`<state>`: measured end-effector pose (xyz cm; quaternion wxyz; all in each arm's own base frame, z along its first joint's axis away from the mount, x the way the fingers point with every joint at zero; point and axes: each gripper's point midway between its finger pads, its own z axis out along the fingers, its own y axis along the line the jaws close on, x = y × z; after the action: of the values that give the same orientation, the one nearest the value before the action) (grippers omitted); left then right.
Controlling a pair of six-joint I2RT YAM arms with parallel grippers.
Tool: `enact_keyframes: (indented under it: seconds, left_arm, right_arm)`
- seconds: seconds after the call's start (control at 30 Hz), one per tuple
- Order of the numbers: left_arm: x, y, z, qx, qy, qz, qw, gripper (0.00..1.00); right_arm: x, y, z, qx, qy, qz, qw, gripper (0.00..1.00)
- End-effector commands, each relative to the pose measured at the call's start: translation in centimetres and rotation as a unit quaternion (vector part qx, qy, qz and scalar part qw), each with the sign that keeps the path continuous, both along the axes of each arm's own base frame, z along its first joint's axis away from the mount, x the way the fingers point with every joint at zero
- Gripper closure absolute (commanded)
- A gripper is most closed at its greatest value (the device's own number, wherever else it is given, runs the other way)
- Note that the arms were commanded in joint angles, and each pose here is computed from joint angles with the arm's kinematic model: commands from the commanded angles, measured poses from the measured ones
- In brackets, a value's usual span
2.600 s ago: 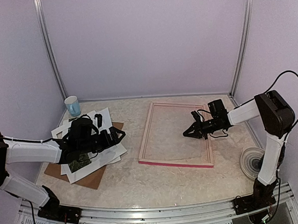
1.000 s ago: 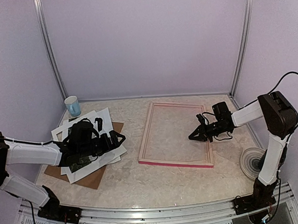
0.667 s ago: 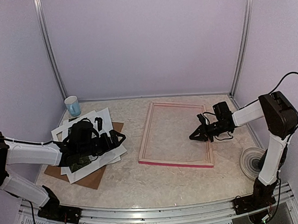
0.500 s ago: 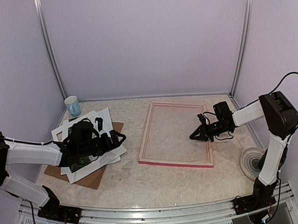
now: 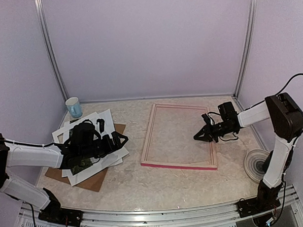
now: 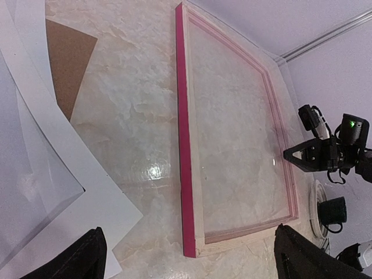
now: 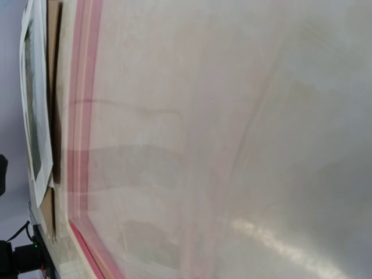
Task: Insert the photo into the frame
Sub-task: Place the glass panel at the frame body.
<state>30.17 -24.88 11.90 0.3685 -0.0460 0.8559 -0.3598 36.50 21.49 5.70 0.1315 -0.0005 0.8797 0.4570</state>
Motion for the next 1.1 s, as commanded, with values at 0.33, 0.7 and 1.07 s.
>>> enact_keyframes:
  seconds: [0.33, 0.7, 1.07]
  left_arm:
    - [-0.1, -0.1, -0.3, 0.003, -0.004, -0.001, 1.0, 0.01]
    - [-0.1, -0.3, -0.2, 0.001, -0.005, -0.002, 1.0, 0.01]
    - [0.0, -0.5, -0.1, 0.001, -0.005, -0.006, 1.0, 0.01]
  right_arm:
    - [0.1, -0.7, 1.2, 0.005, -0.017, -0.003, 1.0, 1.0]
    - [-0.4, -0.3, 1.8, 0.019, -0.019, 0.016, 1.0, 1.0]
    - [-0.6, -0.5, 1.4, 0.004, -0.013, 0.02, 1.0, 1.0]
